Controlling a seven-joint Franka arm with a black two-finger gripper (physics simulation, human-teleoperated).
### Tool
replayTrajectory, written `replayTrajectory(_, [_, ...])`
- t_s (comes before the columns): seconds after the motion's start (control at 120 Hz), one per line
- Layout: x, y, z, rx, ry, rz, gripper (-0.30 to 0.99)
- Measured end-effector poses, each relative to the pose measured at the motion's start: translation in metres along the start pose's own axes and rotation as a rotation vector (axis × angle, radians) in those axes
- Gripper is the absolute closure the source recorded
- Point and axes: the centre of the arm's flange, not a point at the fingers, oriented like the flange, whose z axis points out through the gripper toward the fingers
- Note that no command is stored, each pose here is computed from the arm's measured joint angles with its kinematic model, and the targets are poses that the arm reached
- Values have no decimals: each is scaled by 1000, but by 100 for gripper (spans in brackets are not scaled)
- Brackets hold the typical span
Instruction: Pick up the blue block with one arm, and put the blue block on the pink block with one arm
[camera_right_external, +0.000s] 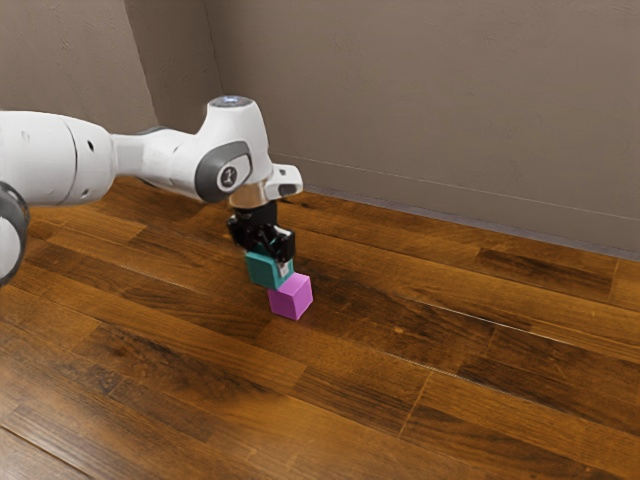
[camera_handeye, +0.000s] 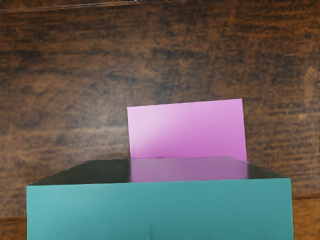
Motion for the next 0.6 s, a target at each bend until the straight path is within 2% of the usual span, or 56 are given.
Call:
replayTrajectory(0.267, [8, 11, 1, -9, -49, -36, 31])
replayTrajectory(0.6, [16, 21, 1, -14, -67, -81, 32])
